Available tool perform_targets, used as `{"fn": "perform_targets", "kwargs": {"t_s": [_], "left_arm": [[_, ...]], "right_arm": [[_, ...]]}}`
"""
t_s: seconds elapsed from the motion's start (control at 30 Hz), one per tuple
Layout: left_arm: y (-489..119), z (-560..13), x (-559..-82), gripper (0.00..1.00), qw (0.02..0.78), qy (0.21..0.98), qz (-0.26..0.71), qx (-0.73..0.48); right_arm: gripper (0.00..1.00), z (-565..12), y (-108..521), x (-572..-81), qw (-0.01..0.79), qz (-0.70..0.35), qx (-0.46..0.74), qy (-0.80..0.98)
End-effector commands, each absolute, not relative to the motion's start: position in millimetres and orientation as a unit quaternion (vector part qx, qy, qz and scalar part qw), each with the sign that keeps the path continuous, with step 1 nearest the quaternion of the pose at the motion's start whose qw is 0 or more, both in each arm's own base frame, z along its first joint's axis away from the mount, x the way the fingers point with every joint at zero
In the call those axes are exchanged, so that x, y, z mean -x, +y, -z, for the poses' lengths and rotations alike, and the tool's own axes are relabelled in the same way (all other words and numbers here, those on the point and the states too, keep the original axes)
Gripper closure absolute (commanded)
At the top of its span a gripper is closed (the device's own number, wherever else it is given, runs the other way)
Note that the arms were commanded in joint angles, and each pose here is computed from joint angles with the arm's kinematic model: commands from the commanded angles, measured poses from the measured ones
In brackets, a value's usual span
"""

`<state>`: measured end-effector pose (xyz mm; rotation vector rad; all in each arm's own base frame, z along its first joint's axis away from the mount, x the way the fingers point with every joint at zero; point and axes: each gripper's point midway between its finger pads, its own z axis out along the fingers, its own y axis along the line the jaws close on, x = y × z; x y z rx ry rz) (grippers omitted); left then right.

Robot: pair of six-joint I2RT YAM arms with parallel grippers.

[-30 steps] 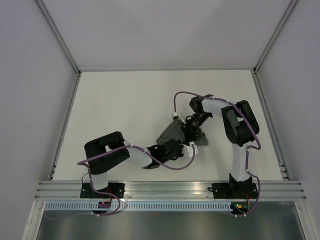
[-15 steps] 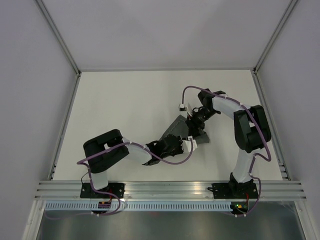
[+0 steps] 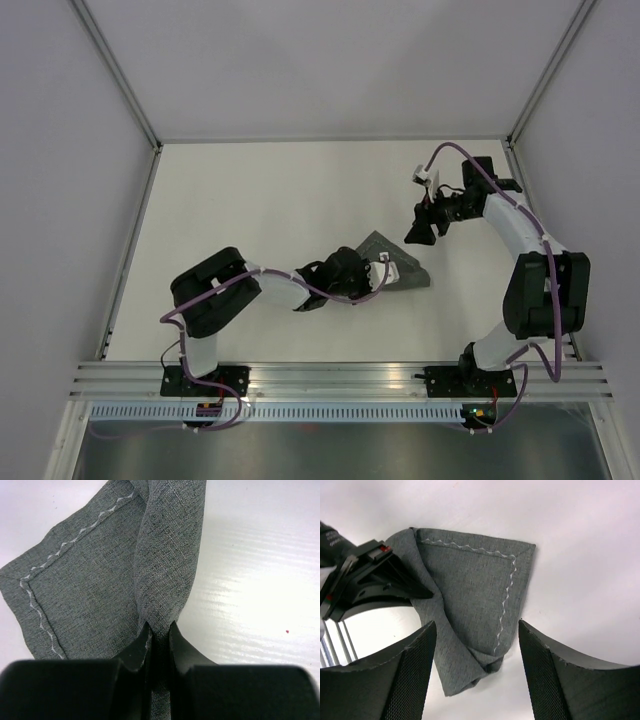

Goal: Fold the napkin, place the utensils inside, and roll it up
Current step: Roll the napkin at the center of the board.

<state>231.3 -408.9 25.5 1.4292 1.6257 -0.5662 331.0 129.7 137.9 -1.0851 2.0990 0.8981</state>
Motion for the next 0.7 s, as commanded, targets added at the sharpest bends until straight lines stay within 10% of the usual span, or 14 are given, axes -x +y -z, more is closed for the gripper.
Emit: {"fn": "perform_targets", "kwargs": {"t_s": [0.0, 0.67], "left_arm": [[-381, 37, -186, 0.98, 0.270, 0.715, 0.272, -0.585], [-384, 30, -193, 0.98, 0.130, 0.763, 0.323, -0.545]], "right_arm": [[0.28, -157, 122, -316, 0.346, -0.334, 0.441, 0.758], [0.22, -104, 111, -256, 0.428, -0.158, 0.541, 0.707]]}}
